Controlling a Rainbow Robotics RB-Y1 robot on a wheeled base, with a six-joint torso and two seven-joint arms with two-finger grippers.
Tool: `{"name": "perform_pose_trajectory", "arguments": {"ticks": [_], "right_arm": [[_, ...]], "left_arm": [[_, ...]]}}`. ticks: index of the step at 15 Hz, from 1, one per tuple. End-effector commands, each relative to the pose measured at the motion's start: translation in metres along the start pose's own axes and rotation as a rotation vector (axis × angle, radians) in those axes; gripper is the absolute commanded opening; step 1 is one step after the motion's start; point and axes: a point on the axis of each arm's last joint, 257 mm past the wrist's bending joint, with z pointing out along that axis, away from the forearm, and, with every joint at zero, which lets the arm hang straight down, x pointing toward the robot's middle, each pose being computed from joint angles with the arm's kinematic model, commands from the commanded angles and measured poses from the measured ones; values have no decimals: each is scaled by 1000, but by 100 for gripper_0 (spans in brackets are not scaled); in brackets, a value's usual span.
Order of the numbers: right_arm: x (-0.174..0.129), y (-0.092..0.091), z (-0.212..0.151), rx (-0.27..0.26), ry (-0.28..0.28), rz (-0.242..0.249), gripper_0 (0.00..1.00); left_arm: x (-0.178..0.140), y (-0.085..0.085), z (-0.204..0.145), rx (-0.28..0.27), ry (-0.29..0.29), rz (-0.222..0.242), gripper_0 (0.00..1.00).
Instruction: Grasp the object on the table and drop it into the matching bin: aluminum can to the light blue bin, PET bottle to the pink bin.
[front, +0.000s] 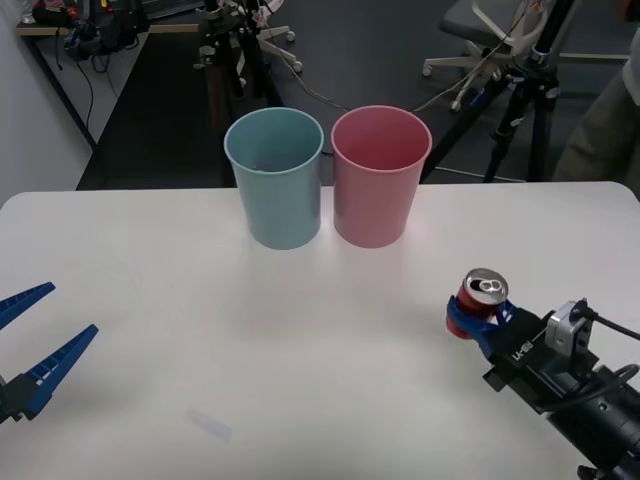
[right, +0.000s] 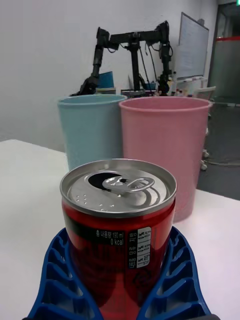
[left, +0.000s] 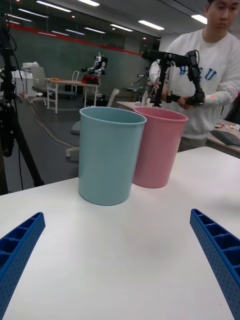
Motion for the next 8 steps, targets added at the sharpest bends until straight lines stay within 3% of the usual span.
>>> {"name": "perform_pose_trajectory", "arguments": {"ticks": [1,8], "right_arm": [[-35,18,21,-21,-29,8,0],[-95,47,85,-27,-80,7,0]], "left_arm": [[0,0,0,0,0,0,100],[0,0,0,0,0,0,100]]}}
